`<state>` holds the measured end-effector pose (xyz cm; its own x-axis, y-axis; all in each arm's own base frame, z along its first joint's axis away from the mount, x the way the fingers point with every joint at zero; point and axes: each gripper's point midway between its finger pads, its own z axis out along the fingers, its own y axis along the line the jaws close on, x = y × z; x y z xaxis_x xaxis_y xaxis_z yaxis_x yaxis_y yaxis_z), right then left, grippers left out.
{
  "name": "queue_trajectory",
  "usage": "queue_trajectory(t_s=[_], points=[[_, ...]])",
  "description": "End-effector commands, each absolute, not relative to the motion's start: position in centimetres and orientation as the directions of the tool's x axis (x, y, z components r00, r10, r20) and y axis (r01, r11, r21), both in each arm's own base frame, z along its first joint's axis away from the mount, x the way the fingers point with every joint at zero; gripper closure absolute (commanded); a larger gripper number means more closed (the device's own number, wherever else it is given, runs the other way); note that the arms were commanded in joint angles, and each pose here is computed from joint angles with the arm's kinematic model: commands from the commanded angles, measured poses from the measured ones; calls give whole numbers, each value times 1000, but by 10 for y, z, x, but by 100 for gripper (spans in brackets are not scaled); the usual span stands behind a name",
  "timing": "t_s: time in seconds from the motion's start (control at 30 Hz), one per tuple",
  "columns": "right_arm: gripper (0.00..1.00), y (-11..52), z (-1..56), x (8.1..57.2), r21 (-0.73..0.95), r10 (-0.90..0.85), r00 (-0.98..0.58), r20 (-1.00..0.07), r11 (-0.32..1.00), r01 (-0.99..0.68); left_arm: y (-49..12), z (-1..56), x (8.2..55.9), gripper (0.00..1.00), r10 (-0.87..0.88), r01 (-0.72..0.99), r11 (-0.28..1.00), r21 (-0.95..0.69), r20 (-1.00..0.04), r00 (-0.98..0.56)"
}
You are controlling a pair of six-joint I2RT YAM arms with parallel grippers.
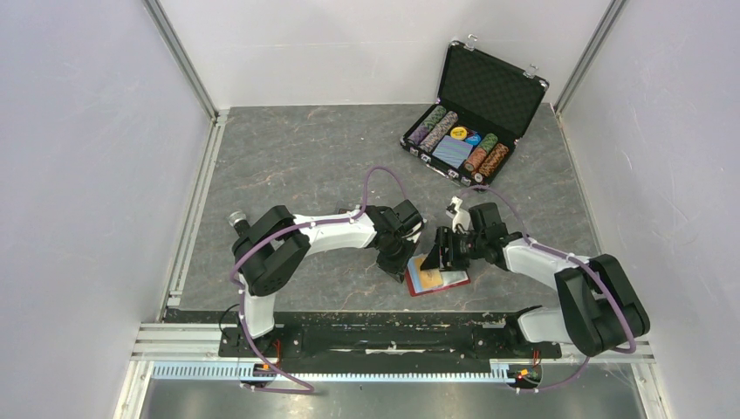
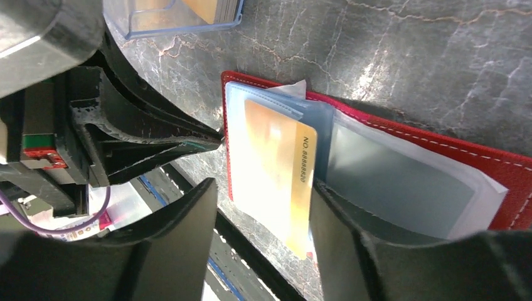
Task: Put the credit cards into the card holder
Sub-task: Insert the credit card into the card holder.
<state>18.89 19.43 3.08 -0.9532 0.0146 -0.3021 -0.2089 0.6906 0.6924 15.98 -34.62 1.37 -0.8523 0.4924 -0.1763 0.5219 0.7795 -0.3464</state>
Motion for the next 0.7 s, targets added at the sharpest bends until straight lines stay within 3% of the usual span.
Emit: queue_trajectory(t_s=[0.0,0.23,0.43,0.53,0.67], points=[[36,184,26,192,619,-25,-949,-316,753,-225,-348,1,161,98,539,570,755,-324,-189,-821],[18,177,38,199,536,-82,-930,-358,797,-277,-354,6,163,98,536,571,749,-336,-198,-821],[13,170,45,203,479,-123,-915,-385,820,-312,-360,11,164,98,532,569,741,-356,-204,-821],[14,167,48,204,458,-132,-908,-397,829,-321,-363,13,164,98,528,567,738,-365,-211,-823],[29,159,45,203,417,-149,-907,-393,851,-320,-365,15,167,98,514,556,739,-380,-214,-830]])
